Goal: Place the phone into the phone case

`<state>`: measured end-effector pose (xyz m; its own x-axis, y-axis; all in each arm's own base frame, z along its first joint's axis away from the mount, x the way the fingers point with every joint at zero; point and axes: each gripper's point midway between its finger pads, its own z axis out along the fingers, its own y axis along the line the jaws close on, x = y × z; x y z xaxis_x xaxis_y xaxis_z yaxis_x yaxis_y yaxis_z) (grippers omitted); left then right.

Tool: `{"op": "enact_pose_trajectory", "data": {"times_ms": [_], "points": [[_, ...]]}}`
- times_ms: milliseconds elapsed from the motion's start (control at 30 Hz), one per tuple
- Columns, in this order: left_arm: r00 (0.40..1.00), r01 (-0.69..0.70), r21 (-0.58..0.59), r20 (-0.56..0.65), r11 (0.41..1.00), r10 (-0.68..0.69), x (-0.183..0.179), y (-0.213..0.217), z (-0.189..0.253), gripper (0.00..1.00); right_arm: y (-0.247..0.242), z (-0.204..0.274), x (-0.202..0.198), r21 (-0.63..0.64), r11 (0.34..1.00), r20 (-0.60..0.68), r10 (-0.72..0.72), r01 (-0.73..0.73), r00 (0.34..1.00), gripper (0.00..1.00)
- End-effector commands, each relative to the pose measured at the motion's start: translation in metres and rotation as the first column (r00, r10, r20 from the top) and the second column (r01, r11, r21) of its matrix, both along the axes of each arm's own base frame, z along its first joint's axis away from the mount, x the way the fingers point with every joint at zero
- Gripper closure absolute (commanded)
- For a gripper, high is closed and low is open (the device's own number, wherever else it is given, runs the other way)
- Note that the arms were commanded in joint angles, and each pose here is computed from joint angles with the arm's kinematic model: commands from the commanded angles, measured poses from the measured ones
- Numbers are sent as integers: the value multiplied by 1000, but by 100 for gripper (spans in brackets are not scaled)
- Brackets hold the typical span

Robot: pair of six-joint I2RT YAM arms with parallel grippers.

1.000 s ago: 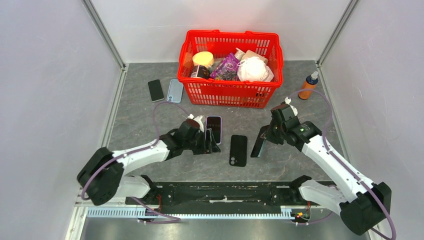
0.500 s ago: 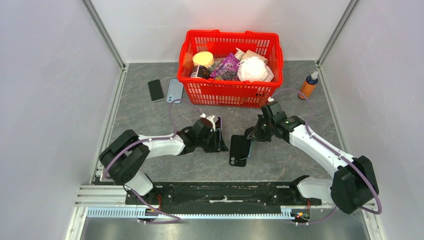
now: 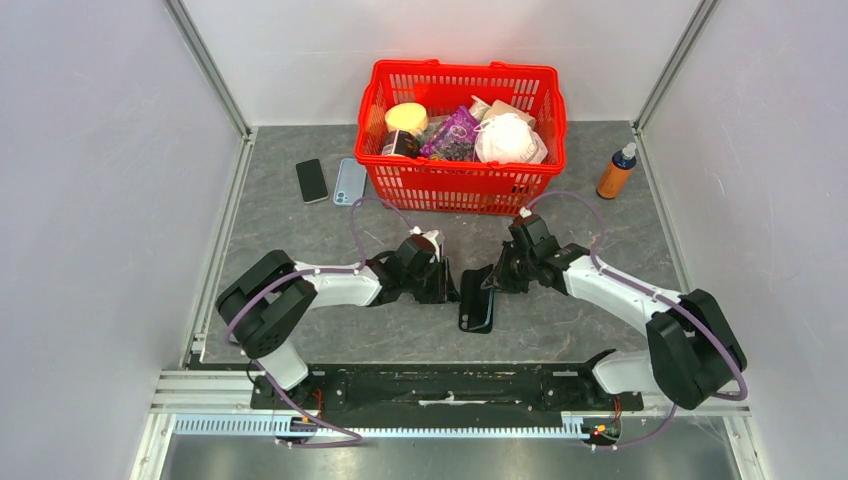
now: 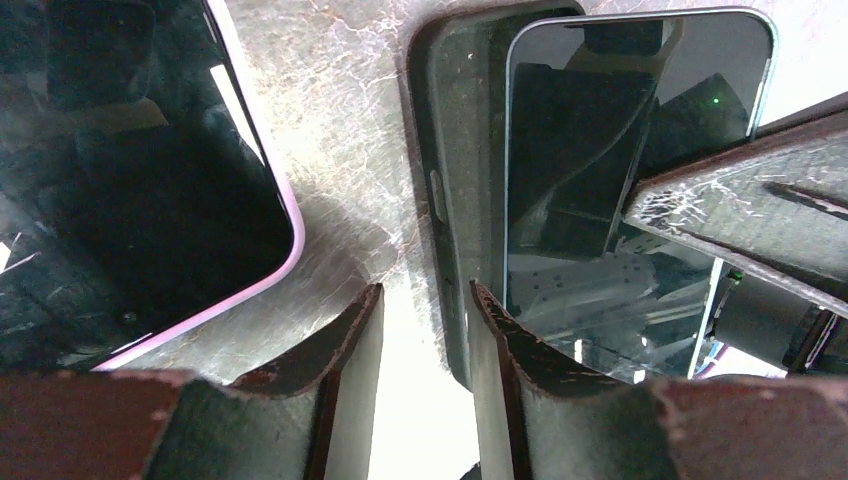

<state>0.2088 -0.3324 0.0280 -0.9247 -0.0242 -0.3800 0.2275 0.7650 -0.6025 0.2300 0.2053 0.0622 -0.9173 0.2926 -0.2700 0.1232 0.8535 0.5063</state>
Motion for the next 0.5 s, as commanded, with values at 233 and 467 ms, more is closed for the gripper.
{"op": "enact_pose_trajectory", "data": {"times_ms": [233, 467], "points": [[999, 14, -14, 30, 1000, -14, 7, -22, 5, 70, 22, -10, 6, 114, 993, 32, 36, -39, 999, 100], [999, 20, -2, 28, 1000, -20, 7, -25, 4, 80, 25, -26, 0, 113, 992, -10, 60, -58, 998, 100]]}}
